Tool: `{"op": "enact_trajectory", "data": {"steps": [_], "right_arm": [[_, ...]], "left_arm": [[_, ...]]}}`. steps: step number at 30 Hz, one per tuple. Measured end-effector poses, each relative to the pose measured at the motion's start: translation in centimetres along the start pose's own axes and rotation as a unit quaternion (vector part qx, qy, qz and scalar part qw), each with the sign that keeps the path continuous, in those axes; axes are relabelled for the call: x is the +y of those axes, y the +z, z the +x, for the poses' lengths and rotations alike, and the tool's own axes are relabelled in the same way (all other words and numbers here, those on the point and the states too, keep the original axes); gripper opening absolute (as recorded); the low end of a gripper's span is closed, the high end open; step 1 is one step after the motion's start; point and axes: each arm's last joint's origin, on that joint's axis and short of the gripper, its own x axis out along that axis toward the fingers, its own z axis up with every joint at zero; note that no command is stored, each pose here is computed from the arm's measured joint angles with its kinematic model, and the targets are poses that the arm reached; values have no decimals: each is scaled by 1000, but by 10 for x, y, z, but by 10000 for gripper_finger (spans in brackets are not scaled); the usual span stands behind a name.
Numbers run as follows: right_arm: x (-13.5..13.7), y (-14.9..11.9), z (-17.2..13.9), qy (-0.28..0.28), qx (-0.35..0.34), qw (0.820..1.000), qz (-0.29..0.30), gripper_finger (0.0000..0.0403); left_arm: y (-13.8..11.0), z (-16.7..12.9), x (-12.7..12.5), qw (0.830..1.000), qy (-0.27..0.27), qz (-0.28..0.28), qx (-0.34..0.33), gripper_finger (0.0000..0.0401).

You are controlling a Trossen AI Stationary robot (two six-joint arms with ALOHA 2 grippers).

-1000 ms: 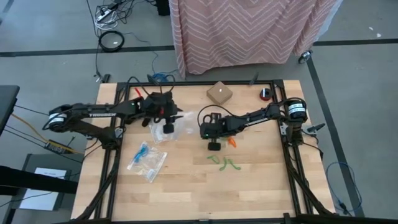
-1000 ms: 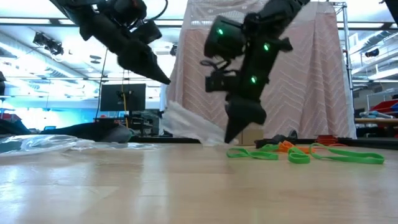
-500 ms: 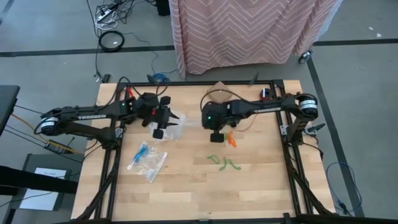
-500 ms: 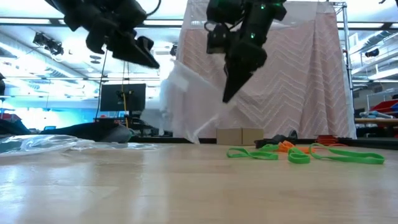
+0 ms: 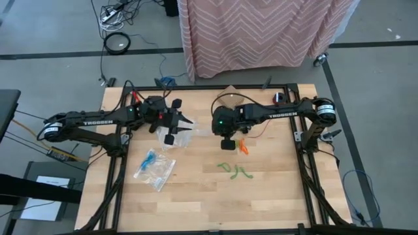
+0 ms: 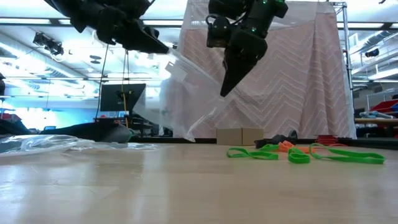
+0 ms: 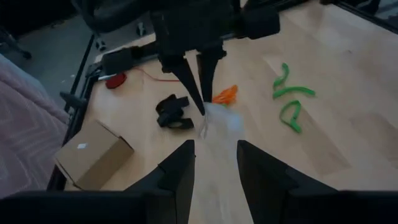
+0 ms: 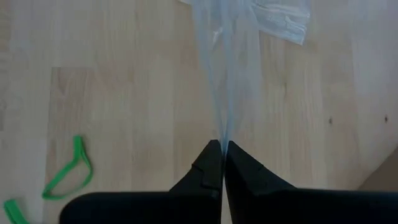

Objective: Sort rubber bands
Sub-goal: Open the transparent zip bag

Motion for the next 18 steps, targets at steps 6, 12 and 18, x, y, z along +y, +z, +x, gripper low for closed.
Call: {"op": "enact_trajectory", "data": {"steps": [6, 12, 18], "right_arm": [[-1, 4, 0, -3, -23, 1000, -6, 0], [-2, 3, 0, -4, -18, 1000, -9, 0], [-5, -1, 1, -9, 1, 1000, -6, 0]], "left_arm": [[-5, 13, 1, 1000, -10, -25, 7, 130], [-8, 14, 0, 999, -20, -37, 16, 130], [-7, 0, 2, 999, -10, -48, 24, 130]]}}
